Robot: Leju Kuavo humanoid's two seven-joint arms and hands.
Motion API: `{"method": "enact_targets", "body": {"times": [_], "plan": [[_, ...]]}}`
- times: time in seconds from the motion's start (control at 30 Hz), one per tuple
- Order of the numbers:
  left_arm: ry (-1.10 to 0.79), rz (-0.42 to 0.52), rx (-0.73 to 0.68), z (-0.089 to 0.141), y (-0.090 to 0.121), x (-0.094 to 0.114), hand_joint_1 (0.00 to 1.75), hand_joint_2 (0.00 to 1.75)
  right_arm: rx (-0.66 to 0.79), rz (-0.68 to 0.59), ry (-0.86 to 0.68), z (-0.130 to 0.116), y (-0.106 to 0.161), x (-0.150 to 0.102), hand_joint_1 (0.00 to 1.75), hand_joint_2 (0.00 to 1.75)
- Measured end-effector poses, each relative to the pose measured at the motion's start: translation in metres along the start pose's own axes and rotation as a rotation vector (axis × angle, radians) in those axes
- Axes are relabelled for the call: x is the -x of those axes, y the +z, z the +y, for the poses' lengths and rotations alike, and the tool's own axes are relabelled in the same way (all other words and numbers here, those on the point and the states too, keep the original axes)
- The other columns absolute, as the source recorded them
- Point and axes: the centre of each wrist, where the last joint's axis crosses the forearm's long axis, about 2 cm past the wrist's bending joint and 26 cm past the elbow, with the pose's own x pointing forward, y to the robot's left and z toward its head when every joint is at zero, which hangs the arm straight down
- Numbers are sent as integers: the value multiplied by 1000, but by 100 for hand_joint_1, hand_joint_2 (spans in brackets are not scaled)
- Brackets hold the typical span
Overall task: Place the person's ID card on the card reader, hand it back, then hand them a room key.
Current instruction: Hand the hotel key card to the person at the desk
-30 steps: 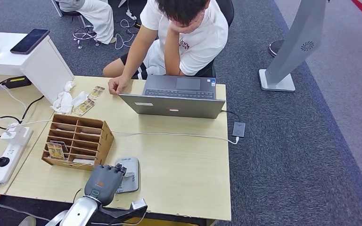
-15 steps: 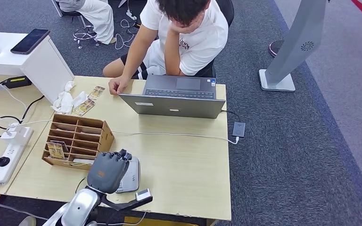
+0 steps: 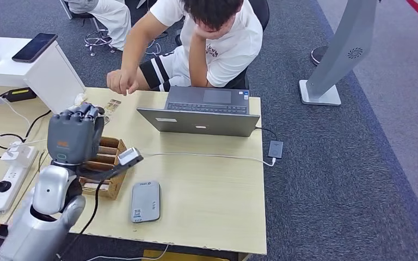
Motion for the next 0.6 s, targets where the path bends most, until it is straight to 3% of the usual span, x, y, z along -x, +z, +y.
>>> {"method": "enact_targets", "body": {"times": [0.2, 0.47, 0.6], "plan": [[-111, 87, -20, 2, -46, 50, 175, 175, -6, -14, 7, 0, 0, 0, 0, 0], [-150, 121, 3, -3, -59, 74, 175, 175, -14, -16, 14, 0, 0, -1, 0, 0], [-155, 122, -2, -5, -58, 76, 0, 175, -19, -17, 14, 0, 0, -1, 0, 0]]}}
